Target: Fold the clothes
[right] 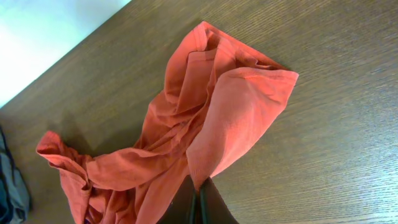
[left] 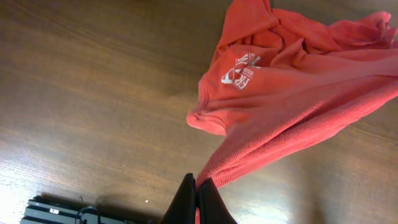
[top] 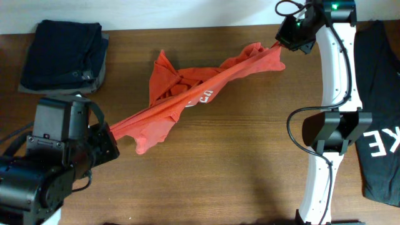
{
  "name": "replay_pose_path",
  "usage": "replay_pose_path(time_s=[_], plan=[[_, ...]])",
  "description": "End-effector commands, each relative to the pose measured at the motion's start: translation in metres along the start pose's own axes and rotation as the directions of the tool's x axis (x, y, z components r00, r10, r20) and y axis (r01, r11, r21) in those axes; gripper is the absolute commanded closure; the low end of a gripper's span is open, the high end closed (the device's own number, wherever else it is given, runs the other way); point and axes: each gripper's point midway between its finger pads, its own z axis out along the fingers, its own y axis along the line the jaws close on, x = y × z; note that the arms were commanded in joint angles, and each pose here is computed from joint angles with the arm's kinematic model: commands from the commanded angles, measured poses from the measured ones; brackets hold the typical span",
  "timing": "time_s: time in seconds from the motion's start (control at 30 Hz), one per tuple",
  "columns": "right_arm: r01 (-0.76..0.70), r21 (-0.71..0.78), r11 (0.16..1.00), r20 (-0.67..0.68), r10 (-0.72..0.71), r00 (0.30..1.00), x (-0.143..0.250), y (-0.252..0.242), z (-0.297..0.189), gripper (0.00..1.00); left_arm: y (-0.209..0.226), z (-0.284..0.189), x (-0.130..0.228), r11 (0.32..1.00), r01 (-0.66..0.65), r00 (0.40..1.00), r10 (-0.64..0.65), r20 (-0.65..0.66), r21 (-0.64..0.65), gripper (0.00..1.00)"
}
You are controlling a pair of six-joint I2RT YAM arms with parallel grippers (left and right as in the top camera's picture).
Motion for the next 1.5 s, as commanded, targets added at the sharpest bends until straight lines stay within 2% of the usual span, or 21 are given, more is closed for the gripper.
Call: replay_pose_path(time_s=[0.0, 0.03, 0.07, 0.1, 0.23, 0.53, 0.9, 0.97, 1.0, 1.07, 1.13, 1.3, 1.43, 1.47], plan=[[0.032, 0.064, 0.997, 0.036, -0.035, 0.999, -0.003, -0.005, 0.003, 0.92, 0.006, 0.001, -0.004, 0.999, -0.004, 1.0, 0.004, -0.005, -0.036, 1.0], [0.041, 0.063, 0.997, 0.03, -0.043, 0.999, 0.0, -0.001, 0.006, 0.83, 0.005, 0.004, -0.004, 0.999, -0.006, 1.0, 0.006, -0.015, -0.038, 1.0], [0.048, 0.061, 0.997, 0.028, -0.05, 0.998, 0.002, 0.002, 0.008, 0.69, 0.004, 0.006, -0.004, 0.999, -0.012, 1.0, 0.011, -0.023, -0.039, 0.99], [0.057, 0.059, 0.997, 0.031, -0.059, 0.998, 0.003, 0.006, 0.011, 0.62, 0.003, 0.009, -0.005, 0.999, -0.017, 0.999, 0.015, -0.033, -0.044, 1.0], [0.069, 0.043, 0.997, 0.054, -0.071, 0.996, -0.002, 0.013, 0.016, 0.47, 0.001, 0.019, -0.005, 0.998, -0.023, 0.998, 0.019, -0.066, -0.062, 0.99], [0.08, 0.024, 0.997, 0.006, -0.08, 0.997, 0.008, 0.02, 0.04, 0.43, 0.004, 0.044, 0.006, 0.993, -0.044, 0.987, 0.026, -0.158, -0.112, 0.99], [0.099, 0.107, 0.989, -0.257, -0.068, 0.964, 0.081, 0.012, 0.042, 0.41, 0.003, 0.053, 0.006, 0.991, -0.049, 0.984, 0.027, -0.179, -0.124, 0.99], [0.153, 0.12, 0.981, -0.321, -0.108, 0.941, 0.096, 0.006, 0.037, 0.37, 0.003, 0.053, 0.006, 0.991, -0.05, 0.984, 0.027, -0.178, -0.124, 1.0], [0.225, 0.106, 0.969, -0.357, -0.175, 0.918, 0.104, 0.004, 0.035, 0.33, 0.003, 0.053, 0.006, 0.991, -0.05, 0.984, 0.027, -0.179, -0.124, 0.99], [0.368, 0.055, 0.928, -0.413, -0.315, 0.855, 0.116, 0.002, 0.032, 0.13, 0.003, 0.053, 0.006, 0.991, -0.049, 0.984, 0.027, -0.178, -0.124, 0.99], [0.451, 0.014, 0.892, -0.438, -0.4, 0.805, 0.124, 0.004, 0.036, 0.01, 0.002, 0.053, 0.004, 0.992, -0.047, 0.985, 0.027, -0.169, -0.119, 0.99], [0.55, -0.044, 0.834, -0.479, -0.501, 0.721, 0.14, 0.002, 0.058, 0.01, 0.0, 0.054, 0.002, 0.992, -0.045, 0.987, 0.026, -0.161, -0.114, 1.0], [0.583, -0.066, 0.81, -0.49, -0.535, 0.688, 0.152, -0.002, 0.089, 0.0, 0.001, 0.054, 0.003, 0.992, -0.046, 0.986, 0.026, -0.166, -0.117, 1.0], [0.581, -0.067, 0.811, -0.498, -0.532, 0.685, 0.155, -0.005, 0.095, 0.03, 0.001, 0.054, 0.003, 0.992, -0.046, 0.986, 0.026, -0.166, -0.117, 0.99]])
